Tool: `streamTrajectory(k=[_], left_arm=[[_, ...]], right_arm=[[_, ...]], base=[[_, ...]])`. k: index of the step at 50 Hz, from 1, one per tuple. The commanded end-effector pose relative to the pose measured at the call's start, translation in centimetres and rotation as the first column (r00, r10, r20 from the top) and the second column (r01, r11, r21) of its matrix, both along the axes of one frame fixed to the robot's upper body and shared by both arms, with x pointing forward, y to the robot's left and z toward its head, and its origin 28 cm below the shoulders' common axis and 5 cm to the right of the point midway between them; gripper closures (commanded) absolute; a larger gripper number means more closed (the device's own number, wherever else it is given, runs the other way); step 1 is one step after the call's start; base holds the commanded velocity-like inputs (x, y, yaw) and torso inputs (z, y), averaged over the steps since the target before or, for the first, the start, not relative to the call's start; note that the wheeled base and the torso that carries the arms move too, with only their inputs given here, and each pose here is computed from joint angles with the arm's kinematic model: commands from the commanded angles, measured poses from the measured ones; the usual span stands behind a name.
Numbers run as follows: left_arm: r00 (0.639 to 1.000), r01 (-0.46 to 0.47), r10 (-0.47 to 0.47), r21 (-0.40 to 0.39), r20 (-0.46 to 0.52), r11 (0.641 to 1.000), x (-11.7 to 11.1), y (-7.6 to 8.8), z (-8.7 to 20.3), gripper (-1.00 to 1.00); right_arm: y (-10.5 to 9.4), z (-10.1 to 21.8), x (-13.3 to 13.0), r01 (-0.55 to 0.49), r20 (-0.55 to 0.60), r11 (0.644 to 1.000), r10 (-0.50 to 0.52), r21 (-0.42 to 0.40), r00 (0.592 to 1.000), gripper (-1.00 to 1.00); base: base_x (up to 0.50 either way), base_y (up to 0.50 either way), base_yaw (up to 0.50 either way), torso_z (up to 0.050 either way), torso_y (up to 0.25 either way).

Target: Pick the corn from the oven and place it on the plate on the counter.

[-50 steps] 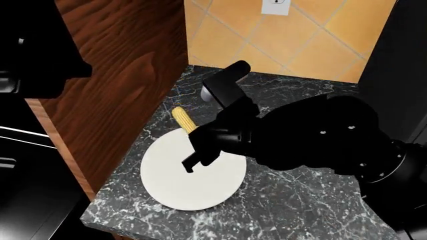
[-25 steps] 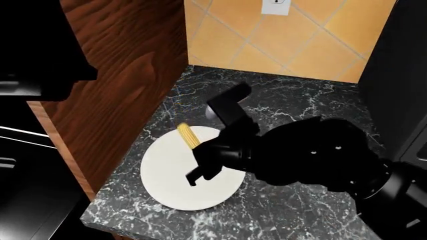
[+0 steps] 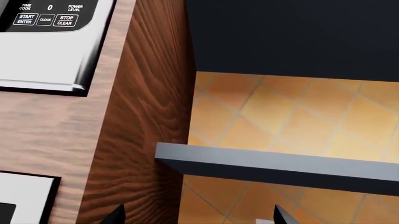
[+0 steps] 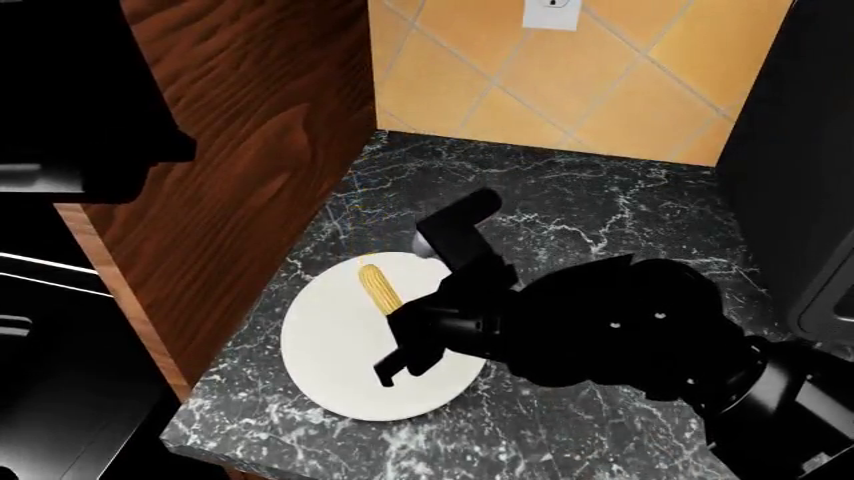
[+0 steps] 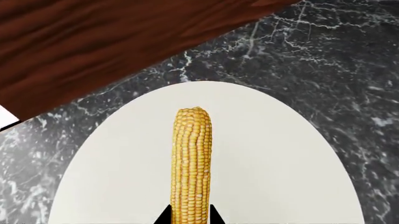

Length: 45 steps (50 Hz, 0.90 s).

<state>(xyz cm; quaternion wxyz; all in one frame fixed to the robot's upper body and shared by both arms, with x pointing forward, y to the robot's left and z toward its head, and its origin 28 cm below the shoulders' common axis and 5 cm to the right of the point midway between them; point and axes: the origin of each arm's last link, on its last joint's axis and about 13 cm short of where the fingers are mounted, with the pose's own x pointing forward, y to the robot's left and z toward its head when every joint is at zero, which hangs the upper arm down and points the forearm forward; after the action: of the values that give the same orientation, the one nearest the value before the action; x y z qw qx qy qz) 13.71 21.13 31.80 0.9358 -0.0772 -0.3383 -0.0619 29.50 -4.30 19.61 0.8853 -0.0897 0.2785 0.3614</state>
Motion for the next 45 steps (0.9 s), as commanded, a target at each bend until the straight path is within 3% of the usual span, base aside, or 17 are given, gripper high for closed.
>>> streamTrajectory(k=[1, 45], left_arm=[[1.000, 0.001, -0.001, 0.000, -0.001, 1.000, 0.0, 0.0, 0.0, -1.00], [1.000, 0.002, -0.002, 0.000, -0.001, 1.000, 0.0, 0.0, -0.1, -1.00]], right_arm=[[0.0, -0.5, 0.1, -0.002, -0.001, 1.000, 0.002, 0.001, 1.000, 1.00], [-0.1, -2.3, 0.3, 0.005, -0.041, 1.000, -0.006, -0.017, 0.999, 1.00]], base=[[0.00, 0.00, 0.00, 0.000, 0.000], [0.00, 0.00, 0.00, 0.000, 0.000]])
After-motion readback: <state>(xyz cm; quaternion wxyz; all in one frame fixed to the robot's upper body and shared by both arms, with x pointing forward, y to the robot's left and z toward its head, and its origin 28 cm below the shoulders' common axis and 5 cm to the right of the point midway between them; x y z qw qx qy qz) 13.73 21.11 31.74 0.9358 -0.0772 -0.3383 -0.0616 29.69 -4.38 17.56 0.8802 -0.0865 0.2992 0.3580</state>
